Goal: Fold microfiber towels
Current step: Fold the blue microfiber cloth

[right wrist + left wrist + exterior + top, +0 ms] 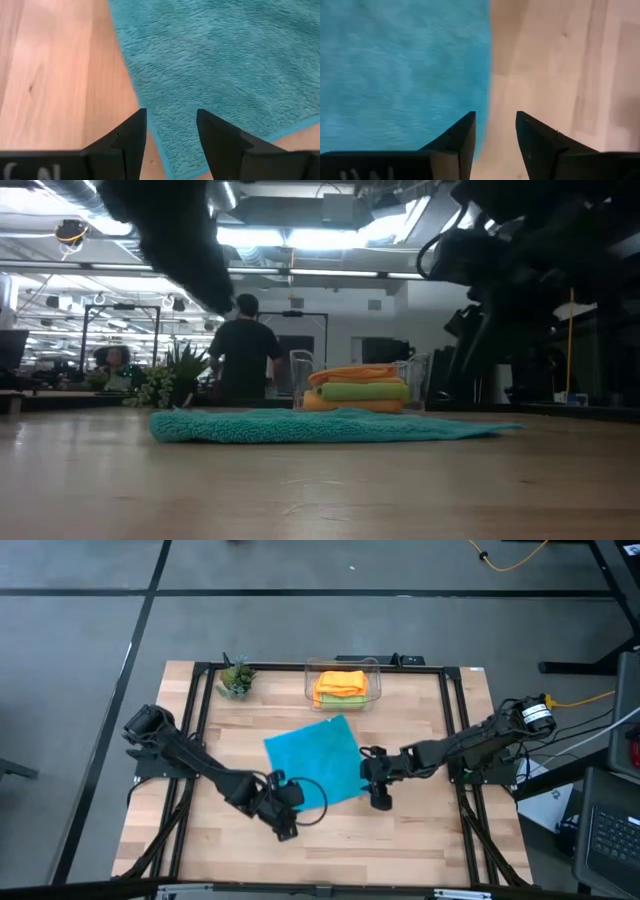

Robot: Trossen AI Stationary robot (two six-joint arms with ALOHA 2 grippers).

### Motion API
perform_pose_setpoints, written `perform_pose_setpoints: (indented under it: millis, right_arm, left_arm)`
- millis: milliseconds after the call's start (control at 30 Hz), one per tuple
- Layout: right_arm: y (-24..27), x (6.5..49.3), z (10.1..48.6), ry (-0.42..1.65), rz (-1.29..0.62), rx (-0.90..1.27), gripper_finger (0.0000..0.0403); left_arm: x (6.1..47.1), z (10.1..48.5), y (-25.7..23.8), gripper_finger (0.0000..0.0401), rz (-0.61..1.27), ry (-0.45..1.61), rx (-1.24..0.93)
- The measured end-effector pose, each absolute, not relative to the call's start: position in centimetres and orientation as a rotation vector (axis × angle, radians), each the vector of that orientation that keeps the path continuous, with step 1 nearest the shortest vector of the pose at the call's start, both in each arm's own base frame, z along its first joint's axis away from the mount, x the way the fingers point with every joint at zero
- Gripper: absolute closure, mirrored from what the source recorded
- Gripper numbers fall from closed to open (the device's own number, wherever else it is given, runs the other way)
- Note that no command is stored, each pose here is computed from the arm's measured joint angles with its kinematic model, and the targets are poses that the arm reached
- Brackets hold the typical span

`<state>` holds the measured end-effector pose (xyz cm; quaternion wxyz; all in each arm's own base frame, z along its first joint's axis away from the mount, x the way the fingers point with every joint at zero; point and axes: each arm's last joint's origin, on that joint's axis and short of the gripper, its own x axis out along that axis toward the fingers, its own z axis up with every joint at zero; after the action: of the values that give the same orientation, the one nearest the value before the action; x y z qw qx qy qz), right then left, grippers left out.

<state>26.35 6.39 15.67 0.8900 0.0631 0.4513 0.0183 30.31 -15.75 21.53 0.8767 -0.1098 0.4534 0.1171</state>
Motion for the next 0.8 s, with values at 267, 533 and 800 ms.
perform_pose_setpoints:
  millis: [267, 533, 800]
  right_arm:
    - [7.1, 26.1, 15.7, 0.944, 0.065, 0.107, 0.0226]
    - [6.8, 26.0, 15.4, 0.948, 0.02, 0.019, 0.0226]
    - [6.6, 24.3, 13.0, 1.001, 0.095, 0.022, 0.0226]
  left_arm:
    - [31.0, 17.8, -17.2, 0.0202, 0.282, 1.013, -0.22]
    - [31.2, 15.9, -17.9, 0.0159, 0.25, 1.083, -0.217]
    - [31.6, 13.7, -18.1, 0.0158, 0.27, 1.114, -0.189]
